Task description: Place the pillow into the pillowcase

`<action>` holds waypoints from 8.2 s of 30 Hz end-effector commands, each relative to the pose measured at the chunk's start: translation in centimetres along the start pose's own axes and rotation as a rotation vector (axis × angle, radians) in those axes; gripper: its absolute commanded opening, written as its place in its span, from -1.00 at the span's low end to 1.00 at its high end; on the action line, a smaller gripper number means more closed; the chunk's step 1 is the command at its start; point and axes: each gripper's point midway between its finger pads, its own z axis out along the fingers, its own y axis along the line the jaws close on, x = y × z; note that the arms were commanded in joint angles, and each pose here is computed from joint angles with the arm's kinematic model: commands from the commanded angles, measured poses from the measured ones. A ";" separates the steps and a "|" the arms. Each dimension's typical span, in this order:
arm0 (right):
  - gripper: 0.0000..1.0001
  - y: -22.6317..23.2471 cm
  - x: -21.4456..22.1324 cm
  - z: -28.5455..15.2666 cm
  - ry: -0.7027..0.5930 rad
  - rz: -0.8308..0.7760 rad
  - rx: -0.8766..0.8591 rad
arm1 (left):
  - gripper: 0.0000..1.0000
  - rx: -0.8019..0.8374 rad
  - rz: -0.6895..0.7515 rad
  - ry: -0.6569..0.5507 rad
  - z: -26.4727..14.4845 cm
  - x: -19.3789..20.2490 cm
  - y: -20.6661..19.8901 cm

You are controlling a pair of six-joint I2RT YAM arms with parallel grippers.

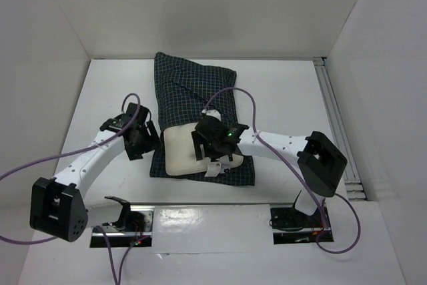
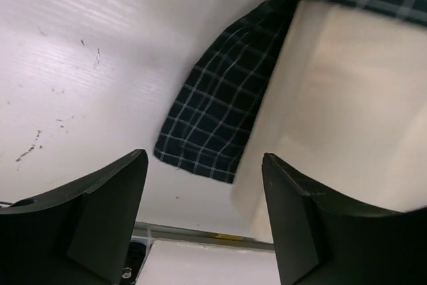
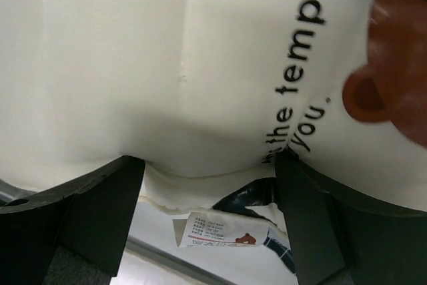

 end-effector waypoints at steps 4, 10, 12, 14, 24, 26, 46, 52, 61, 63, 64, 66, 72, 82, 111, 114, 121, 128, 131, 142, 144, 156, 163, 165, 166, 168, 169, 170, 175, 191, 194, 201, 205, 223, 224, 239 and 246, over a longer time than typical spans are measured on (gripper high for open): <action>0.69 -10.7 -1.9 -1.2 -0.073 0.096 0.283 | 0.64 0.241 -0.020 0.042 0.7 1.9 -2.2; 0.85 -4.0 -5.3 -5.8 -0.173 -0.026 0.143 | 0.66 0.334 -0.032 0.035 0.8 3.2 -2.6; 0.92 -0.4 -5.9 -5.9 -0.189 -0.103 0.120 | 0.66 0.350 -0.031 0.016 1.0 3.1 -2.7; 0.99 1.4 -6.1 -5.1 -0.191 -0.143 0.119 | 0.66 0.348 -0.032 0.001 1.1 2.8 -2.8; -0.53 1.7 -5.2 6.0 -0.052 -0.241 0.239 | 0.66 0.316 -0.052 -0.002 1.8 2.8 -2.1; -1.00 2.2 -6.8 4.2 -0.102 -0.227 0.187 | 0.69 0.322 -0.034 -0.012 2.0 2.8 -2.1; -1.00 4.1 -9.3 -7.0 -0.200 -0.212 -0.086 | -1.00 0.553 0.132 -0.070 2.8 0.5 -9.7; -1.00 4.5 -14.0 -7.9 -0.262 -0.189 0.015 | -1.00 0.884 0.074 -0.076 -6.3 1.6 -13.3; -1.00 4.0 -15.2 2.6 -0.171 -0.220 0.007 | -1.00 1.093 0.015 0.008 -12.5 8.4 -11.5; -1.00 3.0 -18.8 4.3 -0.206 -0.179 0.012 | -1.00 1.101 0.018 0.048 -12.1 10.4 -10.5; -1.00 2.6 -19.9 4.4 -0.213 -0.166 0.020 | -1.00 1.096 0.010 0.053 -11.9 10.7 -10.3; -1.00 2.8 -25.1 1.9 -0.305 -0.121 -0.006 | -1.00 1.073 0.016 0.050 -11.6 11.0 -9.7; -1.00 6.0 -31.8 -12.9 -0.608 -0.061 -0.150 | -1.00 1.057 0.110 0.053 -13.4 10.2 -11.1; -1.00 9.4 -13.0 -0.8 -0.227 -0.125 -0.211 | -1.00 1.025 0.065 0.079 -12.8 11.4 -9.9; 0.61 -8.5 -11.3 -6.2 -0.226 0.345 -0.311 | 0.59 -0.171 0.401 -0.289 -1.2 -5.9 -12.5; 0.67 -7.7 -11.0 -4.7 -0.194 0.345 -0.345 | 0.59 -0.233 0.436 -0.269 0.7 -5.4 -12.3; 0.67 -6.1 -9.3 -1.5 -0.113 0.340 -0.360 | 0.34 -0.325 0.433 -0.275 1.8 -6.7 -11.7; 0.54 -3.4 -7.3 2.0 -0.032 0.291 -0.376 | -1.00 -0.236 0.418 -0.266 0.0 -7.5 -12.9; 0.23 -1.9 -7.2 3.4 -0.011 0.271 -0.415 | -1.00 -0.152 0.419 -0.252 -1.7 -7.2 -13.7; -1.00 6.0 -14.9 -8.6 -0.255 0.082 -0.636 | -1.00 0.216 0.392 -0.275 -10.9 -7.3 -19.4; -1.00 6.5 -14.6 -11.1 -0.281 0.076 -0.682 | -1.00 0.284 0.361 -0.294 -13.5 -7.2 -21.0; -1.00 1.0 -10.1 -4.0 -0.179 0.224 -0.641 | -1.00 0.232 0.356 -0.114 -10.2 2.3 -20.5; -1.00 -4.9 -15.0 -8.0 -0.334 0.252 -0.577 | -1.00 0.298 0.399 -0.076 -12.1 6.8 -23.4; -1.00 -7.2 -15.8 -8.4 -0.353 0.257 -0.529 | -1.00 0.267 0.382 -0.068 -11.9 7.5 -23.5; -1.00 -7.7 -15.9 -8.5 -0.358 0.256 -0.528 | -1.00 0.249 0.387 -0.070 -11.2 7.5 -23.7; -1.00 -8.3 -15.6 -8.9 -0.349 0.262 -0.551 | -1.00 0.216 0.416 -0.086 -10.4 7.6 -23.8; -1.00 -8.4 -15.1 -8.5 -0.335 0.268 -0.547 | -1.00 0.185 0.435 -0.100 -9.6 7.4 -24.0; -1.00 -8.3 -14.5 -8.5 -0.324 0.268 -0.554 | -1.00 0.164 0.426 -0.114 -8.9 6.4 -24.0; -1.00 -7.9 -12.1 -8.4 -0.307 0.278 -0.578 | -1.00 0.109 0.433 -0.100 -6.5 4.9 -23.8; -1.00 -4.4 -6.4 -5.7 -0.242 0.388 -0.585 | -1.00 0.132 0.446 -0.151 -4.3 -0.1 -26.7; -1.00 -3.0 -5.1 -4.2 -0.159 0.374 -0.579 | -0.95 0.143 0.474 -0.130 -4.3 0.5 -26.3; 0.77 -10.2 -4.7 -6.5 -0.210 0.422 -0.247 | 0.75 0.108 0.529 -0.120 -6.1 2.7 -23.0; 0.99 -15.0 -2.4 -8.6 -0.226 0.469 -0.055 | 0.82 0.057 0.683 -0.139 -4.5 6.1 -22.4; 0.99 -18.2 1.9 -9.9 -0.232 0.565 0.056 | 0.57 -0.218 0.898 -0.180 4.7 8.4 -20.4; 0.99 -18.2 1.5 -10.1 -0.240 0.564 0.052 | 0.23 -0.234 0.875 -0.194 4.5 7.4 -21.0; 0.67 -7.7 -9.5 -11.2 -0.444 0.441 -0.368 | -1.00 0.444 0.573 -0.014 -10.8 -0.2 -23.6; 0.56 -3.6 -13.8 -10.3 -0.533 0.440 -0.519 | -1.00 0.596 0.495 -0.051 -14.3 -3.4 -24.1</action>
